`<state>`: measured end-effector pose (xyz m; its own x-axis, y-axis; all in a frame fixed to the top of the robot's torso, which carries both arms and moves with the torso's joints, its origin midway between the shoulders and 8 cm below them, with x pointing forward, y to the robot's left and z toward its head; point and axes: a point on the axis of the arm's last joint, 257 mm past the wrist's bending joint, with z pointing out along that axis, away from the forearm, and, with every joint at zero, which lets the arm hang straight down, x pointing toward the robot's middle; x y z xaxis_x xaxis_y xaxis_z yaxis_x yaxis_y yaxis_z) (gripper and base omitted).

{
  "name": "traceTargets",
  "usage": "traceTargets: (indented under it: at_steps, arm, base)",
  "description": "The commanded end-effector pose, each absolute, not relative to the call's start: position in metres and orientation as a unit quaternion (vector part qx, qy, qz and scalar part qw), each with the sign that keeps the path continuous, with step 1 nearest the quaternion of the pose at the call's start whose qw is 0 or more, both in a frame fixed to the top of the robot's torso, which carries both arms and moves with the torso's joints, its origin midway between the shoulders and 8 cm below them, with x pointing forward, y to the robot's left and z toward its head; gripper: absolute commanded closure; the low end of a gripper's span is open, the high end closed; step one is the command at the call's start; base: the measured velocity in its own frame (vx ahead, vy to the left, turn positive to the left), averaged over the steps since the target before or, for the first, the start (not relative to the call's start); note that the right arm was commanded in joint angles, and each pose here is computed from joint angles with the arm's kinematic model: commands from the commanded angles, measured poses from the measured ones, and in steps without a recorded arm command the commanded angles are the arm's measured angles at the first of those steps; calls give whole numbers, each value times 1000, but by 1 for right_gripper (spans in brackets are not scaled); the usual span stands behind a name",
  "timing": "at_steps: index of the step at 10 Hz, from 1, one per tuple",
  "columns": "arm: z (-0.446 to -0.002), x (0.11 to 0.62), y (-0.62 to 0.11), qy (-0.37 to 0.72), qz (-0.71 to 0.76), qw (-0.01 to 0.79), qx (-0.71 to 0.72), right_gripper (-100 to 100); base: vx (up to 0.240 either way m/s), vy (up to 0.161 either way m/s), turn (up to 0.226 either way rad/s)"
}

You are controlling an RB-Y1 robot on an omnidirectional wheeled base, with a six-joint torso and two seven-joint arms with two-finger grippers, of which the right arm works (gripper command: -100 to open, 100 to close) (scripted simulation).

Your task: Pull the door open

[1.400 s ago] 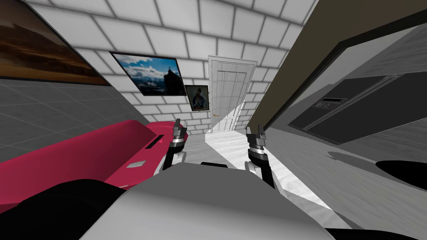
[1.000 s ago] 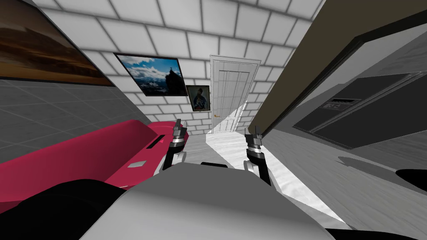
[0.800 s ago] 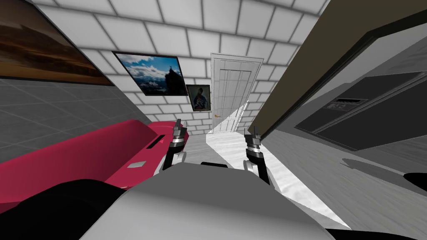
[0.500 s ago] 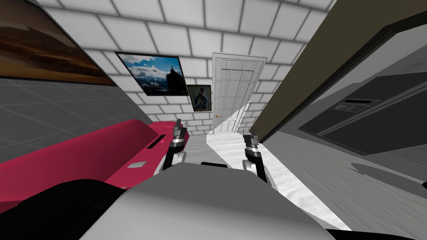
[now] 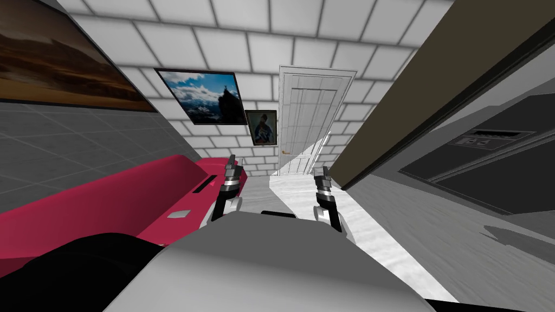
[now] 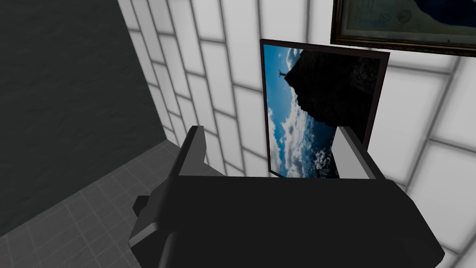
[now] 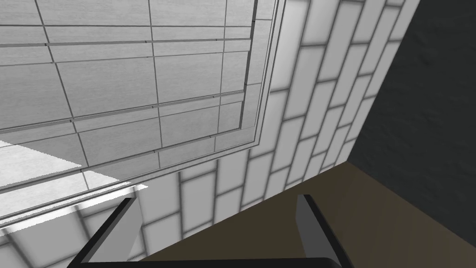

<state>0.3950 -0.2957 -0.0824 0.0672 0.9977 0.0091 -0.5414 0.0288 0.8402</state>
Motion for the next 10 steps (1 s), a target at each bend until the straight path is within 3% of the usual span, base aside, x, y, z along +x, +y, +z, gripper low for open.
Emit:
traceTargets:
  at_steps: [1, 10]
  arm:
    - [-96, 399, -299, 329, 597, 637, 359, -100]
    - [-164, 431, -313, 357, 573, 621, 397, -100]
  base:
    - [103, 12, 79]
    - [86, 8, 77]
